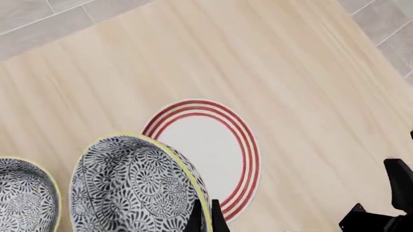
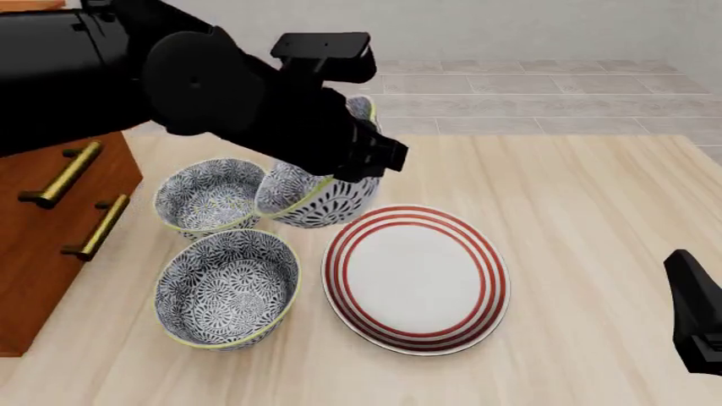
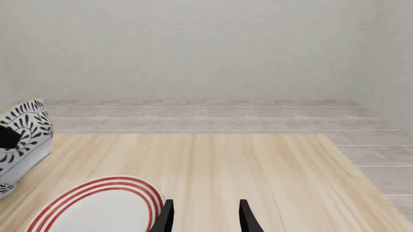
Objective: Put the bowl at the front on the plate.
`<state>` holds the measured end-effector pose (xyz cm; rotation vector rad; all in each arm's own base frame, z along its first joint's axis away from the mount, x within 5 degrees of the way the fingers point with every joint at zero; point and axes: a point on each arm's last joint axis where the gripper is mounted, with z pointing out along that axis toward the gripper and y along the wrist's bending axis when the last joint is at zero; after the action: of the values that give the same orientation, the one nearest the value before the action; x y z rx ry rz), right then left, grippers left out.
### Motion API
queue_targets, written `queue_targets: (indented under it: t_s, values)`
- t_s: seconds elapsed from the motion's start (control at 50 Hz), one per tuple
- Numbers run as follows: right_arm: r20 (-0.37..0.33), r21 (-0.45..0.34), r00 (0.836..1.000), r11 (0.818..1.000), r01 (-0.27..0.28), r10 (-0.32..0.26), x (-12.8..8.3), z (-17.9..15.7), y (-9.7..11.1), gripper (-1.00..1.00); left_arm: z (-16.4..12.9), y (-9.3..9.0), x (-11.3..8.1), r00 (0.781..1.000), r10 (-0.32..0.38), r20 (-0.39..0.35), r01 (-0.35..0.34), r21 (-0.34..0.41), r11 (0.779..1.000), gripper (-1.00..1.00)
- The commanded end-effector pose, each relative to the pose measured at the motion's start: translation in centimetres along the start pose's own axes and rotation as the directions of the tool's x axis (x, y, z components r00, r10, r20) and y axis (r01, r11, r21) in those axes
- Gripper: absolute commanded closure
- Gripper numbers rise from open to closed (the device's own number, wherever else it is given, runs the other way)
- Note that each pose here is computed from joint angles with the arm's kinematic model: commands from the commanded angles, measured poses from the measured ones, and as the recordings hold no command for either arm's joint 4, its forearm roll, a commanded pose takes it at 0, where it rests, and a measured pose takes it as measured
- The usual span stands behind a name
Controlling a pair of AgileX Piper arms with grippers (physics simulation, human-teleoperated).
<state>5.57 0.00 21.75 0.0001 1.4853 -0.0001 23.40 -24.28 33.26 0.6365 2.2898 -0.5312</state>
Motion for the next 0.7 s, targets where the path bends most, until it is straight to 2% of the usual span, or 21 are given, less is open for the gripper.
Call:
queue_targets:
  t_s: [0.02,0.26,0.44,0.7]
  values:
    - [0.001,0.000,1.000,1.000,0.000,0.000,0.0,0.0,0.0,-1.00,1.7,-2.2,0.2,0.999,0.048,-0.019,-0.047,0.041,0.998,1.00]
    - [0.000,0.000,1.000,1.000,0.000,0.000,0.0,0.0,0.0,-1.00,3.4,-4.0,0.5,0.996,0.076,-0.040,-0.073,0.071,0.995,1.00]
    - [0.001,0.000,1.000,1.000,0.000,0.000,0.0,0.0,0.0,-1.00,5.2,-4.0,1.2,0.995,0.084,-0.062,-0.080,0.066,0.995,1.00]
    - [0.001,0.000,1.000,1.000,0.000,0.000,0.0,0.0,0.0,-1.00,6.1,-4.0,1.1,0.994,0.084,-0.065,-0.079,0.065,0.995,1.00]
